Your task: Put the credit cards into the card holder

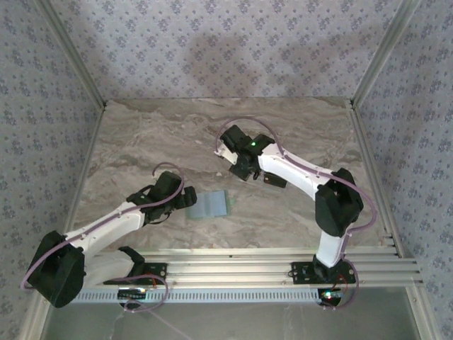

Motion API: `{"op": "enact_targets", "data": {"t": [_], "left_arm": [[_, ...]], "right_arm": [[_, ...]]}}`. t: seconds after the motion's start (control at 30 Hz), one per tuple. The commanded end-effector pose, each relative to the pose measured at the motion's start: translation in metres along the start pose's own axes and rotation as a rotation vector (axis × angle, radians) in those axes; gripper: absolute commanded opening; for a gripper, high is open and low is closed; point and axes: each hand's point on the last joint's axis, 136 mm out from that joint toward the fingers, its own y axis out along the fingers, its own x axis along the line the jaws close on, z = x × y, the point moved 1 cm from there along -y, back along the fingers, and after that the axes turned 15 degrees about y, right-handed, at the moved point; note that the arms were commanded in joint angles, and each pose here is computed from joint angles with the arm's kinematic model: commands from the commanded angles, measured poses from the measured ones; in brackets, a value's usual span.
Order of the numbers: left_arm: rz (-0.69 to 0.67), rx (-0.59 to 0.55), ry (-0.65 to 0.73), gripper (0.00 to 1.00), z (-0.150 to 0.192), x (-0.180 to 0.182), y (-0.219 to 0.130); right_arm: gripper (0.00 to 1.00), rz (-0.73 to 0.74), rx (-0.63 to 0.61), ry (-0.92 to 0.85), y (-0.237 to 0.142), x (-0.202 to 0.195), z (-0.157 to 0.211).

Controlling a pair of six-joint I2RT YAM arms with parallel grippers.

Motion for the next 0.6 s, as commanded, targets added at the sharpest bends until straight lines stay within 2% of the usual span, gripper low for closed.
{"op": "enact_targets", "data": {"t": [0.0,0.1,0.27,0.37,0.57], "left_arm": [[-0.007,0.0,0.029,1.0,-0.008,-0.001,-0.006],[-0.021,0.022,0.052,1.0,-0.004,0.002,-0.007],[-0.033,0.067,0.088,1.0,0.005,0.005,-0.007],[-0.041,0.102,0.113,1.0,0.012,0.004,-0.005],[-0.076,0.124,0.185,1.0,0.019,0.0,-0.003]], "right_arm": [[0.0,-0.066,-0.084,0.121,-0.036,0.007,-0.015],[0.0,-0.165,-0.126,0.257,-0.049,0.021,-0.019],[0.0,-0.436,-0.197,0.502,-0.062,0.06,-0.027],[0.0,-0.568,-0.18,0.636,-0.058,0.081,-0.024],[0.0,-0.656,-0.119,0.861,-0.028,0.109,0.002]]}}
